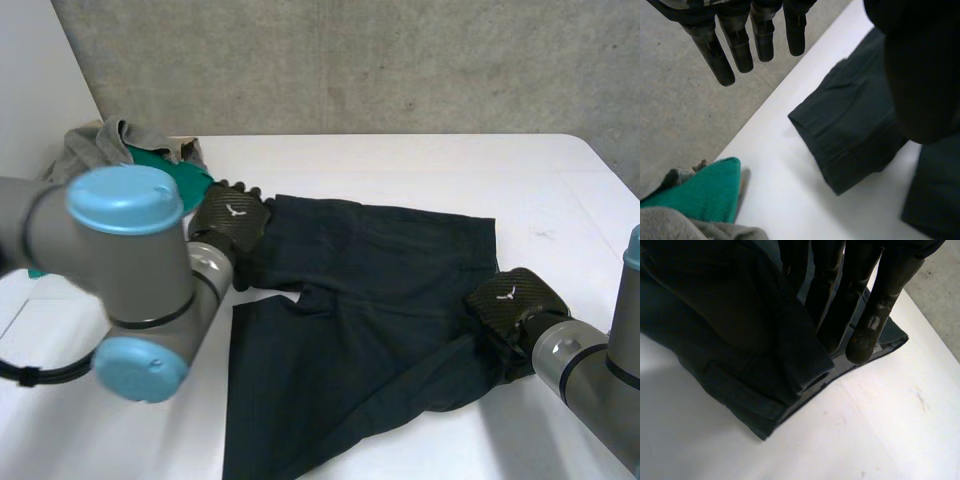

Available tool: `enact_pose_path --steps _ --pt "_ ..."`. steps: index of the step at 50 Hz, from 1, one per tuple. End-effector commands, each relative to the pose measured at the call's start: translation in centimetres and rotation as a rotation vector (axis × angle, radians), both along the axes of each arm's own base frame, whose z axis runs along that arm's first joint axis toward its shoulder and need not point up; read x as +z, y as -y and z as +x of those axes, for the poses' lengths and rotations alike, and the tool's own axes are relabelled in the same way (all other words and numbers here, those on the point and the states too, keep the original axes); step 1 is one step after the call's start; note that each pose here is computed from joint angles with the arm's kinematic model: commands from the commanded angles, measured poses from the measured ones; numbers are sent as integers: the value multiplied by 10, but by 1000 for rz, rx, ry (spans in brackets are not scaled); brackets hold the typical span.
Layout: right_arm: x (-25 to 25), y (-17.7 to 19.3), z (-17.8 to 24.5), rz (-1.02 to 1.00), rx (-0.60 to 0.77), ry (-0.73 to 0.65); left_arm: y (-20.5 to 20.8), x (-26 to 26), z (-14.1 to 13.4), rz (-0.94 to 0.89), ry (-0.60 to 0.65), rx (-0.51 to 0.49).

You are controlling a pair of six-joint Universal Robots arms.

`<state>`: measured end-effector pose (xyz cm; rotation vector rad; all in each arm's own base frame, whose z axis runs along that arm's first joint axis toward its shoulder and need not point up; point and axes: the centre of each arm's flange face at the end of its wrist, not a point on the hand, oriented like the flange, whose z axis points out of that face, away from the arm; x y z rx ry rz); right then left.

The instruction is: Fold the laundry.

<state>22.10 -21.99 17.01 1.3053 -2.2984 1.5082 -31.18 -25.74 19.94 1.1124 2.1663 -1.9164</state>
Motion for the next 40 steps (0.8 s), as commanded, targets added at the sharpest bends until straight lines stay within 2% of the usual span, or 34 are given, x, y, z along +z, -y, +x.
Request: enact_pose_path --steps 1,8,15,21,31,37,40 --pt "-5 8 0 53 -56 102 -59 15 31 207 -127 -21" --pt "-2 24 -11 72 -125 190 -122 -3 51 379 -109 -76" --pt "-6 26 -11 86 -131 196 -151 -22 57 481 -97 -81" --pt "-5 26 -11 83 -131 194 -151 -32 56 524 -104 -60" --pt "-6 30 -15 74 -145 196 -145 -65 49 623 -24 -34" --pt "-4 28 -13 62 -114 171 -131 -53 39 520 -58 -44" --pt "0 29 -11 15 -72 123 -108 -39 23 391 -92 -75"
